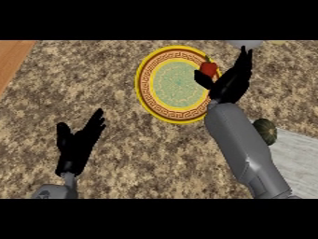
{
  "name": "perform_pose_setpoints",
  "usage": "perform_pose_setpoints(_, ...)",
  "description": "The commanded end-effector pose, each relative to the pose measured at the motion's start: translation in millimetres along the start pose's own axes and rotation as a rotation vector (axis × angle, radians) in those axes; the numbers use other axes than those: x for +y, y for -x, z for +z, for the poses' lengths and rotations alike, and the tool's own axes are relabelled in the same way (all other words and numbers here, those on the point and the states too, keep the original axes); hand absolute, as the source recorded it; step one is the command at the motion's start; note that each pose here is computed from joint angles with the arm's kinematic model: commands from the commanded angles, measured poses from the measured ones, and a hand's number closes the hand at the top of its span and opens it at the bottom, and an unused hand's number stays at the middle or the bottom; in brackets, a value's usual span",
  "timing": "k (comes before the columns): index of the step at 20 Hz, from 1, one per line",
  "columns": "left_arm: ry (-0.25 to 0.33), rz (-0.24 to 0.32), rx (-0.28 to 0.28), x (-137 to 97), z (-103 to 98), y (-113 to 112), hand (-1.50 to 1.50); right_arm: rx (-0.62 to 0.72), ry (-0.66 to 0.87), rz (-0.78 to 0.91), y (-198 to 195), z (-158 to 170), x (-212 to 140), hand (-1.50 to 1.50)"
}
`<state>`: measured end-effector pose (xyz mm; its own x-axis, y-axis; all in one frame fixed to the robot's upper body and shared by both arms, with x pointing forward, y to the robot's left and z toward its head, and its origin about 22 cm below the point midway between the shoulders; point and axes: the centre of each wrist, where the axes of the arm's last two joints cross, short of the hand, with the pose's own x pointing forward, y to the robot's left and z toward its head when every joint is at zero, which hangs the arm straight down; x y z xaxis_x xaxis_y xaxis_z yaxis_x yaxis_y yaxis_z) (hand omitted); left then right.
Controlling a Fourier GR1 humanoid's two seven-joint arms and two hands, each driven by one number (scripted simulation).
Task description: Pick the bell pepper from the placemat and place it in the plate
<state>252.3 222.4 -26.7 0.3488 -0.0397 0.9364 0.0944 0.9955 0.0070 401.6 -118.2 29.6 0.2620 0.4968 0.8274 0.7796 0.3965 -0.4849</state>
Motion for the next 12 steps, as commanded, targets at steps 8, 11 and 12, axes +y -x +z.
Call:
perform_pose_setpoints(8,-0.061,0.013,0.027,21,14,18,0.00,0.081,-0.074,-0.319,13,67,-24,-1.50)
perform_pose_setpoints(11,-0.062,0.039,0.037,9,30,17,0.00,0.054,-0.178,-0.337,17,88,-40,-1.50)
perform_pose_setpoints(12,-0.077,0.030,0.025,22,22,17,0.00,0.059,-0.192,-0.367,29,111,-49,-1.50)
